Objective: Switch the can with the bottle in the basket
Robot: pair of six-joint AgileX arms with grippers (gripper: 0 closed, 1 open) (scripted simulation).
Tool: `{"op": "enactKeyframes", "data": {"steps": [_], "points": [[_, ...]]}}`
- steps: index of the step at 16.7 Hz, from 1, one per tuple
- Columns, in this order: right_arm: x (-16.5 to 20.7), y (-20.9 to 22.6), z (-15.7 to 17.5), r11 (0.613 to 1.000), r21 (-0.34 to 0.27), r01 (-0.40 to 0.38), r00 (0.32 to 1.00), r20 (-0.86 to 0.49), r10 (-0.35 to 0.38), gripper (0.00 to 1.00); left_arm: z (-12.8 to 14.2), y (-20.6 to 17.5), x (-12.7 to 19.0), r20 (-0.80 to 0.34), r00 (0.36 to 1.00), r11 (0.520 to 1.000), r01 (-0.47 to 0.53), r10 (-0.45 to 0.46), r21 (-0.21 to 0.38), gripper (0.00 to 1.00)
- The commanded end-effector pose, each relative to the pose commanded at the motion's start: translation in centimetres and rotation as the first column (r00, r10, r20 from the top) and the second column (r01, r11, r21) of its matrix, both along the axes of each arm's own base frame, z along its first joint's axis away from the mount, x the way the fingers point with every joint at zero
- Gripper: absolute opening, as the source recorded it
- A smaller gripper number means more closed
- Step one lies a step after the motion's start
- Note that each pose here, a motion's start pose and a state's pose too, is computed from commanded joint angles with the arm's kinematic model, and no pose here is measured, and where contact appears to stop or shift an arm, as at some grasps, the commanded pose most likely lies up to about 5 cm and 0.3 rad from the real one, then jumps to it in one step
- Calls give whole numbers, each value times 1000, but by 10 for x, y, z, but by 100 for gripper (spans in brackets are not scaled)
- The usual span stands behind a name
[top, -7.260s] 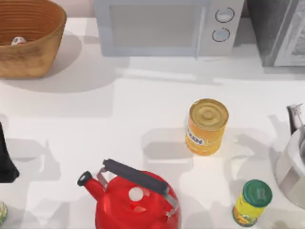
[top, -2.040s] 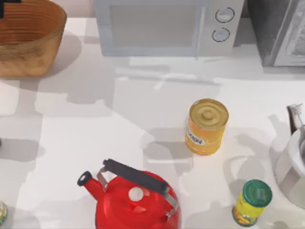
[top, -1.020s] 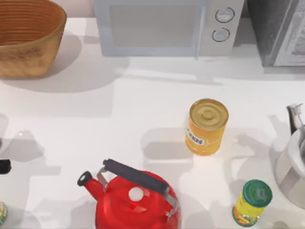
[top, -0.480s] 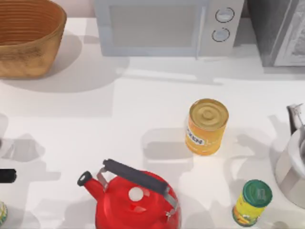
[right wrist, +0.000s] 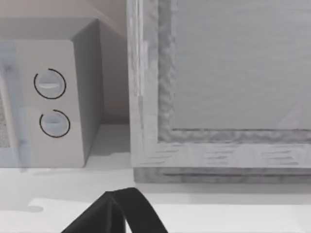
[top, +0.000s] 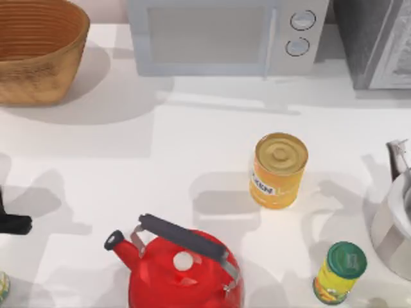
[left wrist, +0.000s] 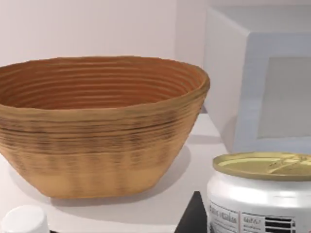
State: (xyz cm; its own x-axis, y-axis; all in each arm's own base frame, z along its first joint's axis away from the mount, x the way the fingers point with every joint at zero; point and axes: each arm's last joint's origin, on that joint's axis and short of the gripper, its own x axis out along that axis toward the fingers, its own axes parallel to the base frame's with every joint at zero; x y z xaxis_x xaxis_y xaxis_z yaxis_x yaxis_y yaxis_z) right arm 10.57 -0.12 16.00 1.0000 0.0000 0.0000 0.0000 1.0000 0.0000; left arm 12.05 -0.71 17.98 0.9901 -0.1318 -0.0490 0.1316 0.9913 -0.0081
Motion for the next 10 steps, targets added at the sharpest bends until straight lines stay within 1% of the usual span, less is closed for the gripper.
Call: {"op": "enactKeyframes", "data": {"steps": [3,5,8,10], "points": [[0,0,0,1000,0,0,1000,0,0,100,20,-7,19,-6,991,991,135,-135,-6,0],[0,0,0,1000,0,0,1000,0,0,100,34,-14,39,-3,970,970,241,-241,-10,0],[0,0,0,1000,0,0,1000,0,0,100,49,-29,78,10,910,910,415,-415,-13,0],[0,0,0,1000,0,0,1000,0,0,100,51,-42,109,20,849,849,529,-529,-12,0]]}}
